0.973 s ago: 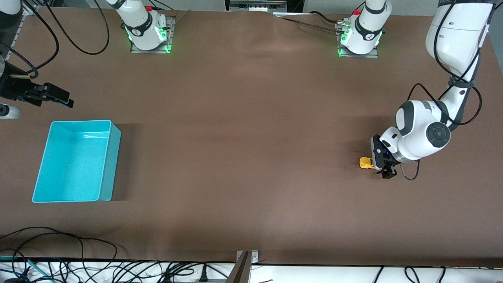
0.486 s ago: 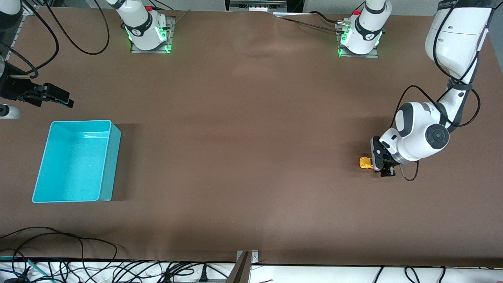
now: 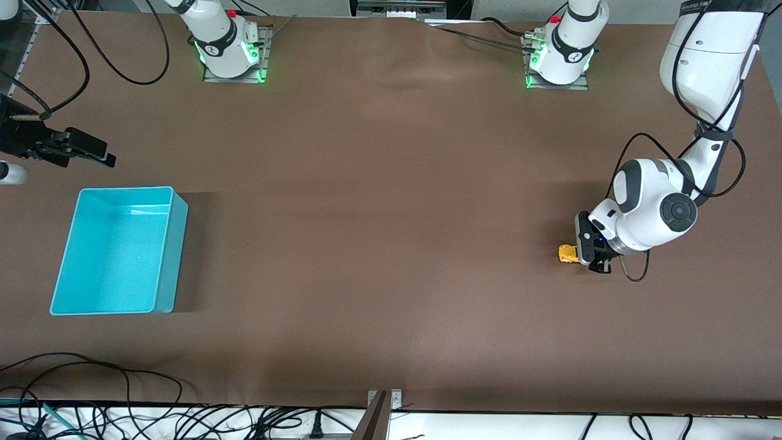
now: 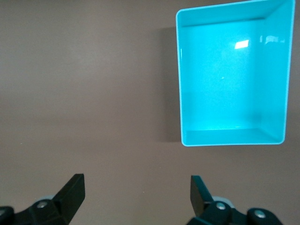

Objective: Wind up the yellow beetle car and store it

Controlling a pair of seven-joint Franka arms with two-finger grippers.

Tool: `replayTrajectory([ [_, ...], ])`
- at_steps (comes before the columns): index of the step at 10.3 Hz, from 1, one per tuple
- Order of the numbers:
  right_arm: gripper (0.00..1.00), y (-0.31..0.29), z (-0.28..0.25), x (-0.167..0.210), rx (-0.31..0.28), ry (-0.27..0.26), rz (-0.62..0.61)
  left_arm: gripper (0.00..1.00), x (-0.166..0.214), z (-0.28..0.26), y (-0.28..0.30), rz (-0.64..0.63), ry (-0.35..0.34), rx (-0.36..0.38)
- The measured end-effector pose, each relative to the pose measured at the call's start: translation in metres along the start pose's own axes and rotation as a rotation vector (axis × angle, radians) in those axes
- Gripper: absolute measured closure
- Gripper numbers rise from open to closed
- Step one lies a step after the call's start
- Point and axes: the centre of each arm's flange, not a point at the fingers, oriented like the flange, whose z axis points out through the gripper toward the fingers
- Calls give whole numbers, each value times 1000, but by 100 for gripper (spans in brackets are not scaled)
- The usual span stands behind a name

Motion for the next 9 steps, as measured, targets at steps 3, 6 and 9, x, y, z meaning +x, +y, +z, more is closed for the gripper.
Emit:
replayTrajectory([
  [3,0,2,3,2,3,-5,0,56,2,0,0,3,2,0],
  [6,0,4,4,2,3,-6,1,56,1,0,0,1,2,0],
  [9,0,4,4,2,3,-6,0,56,-28,-1,1,-19,3,2],
])
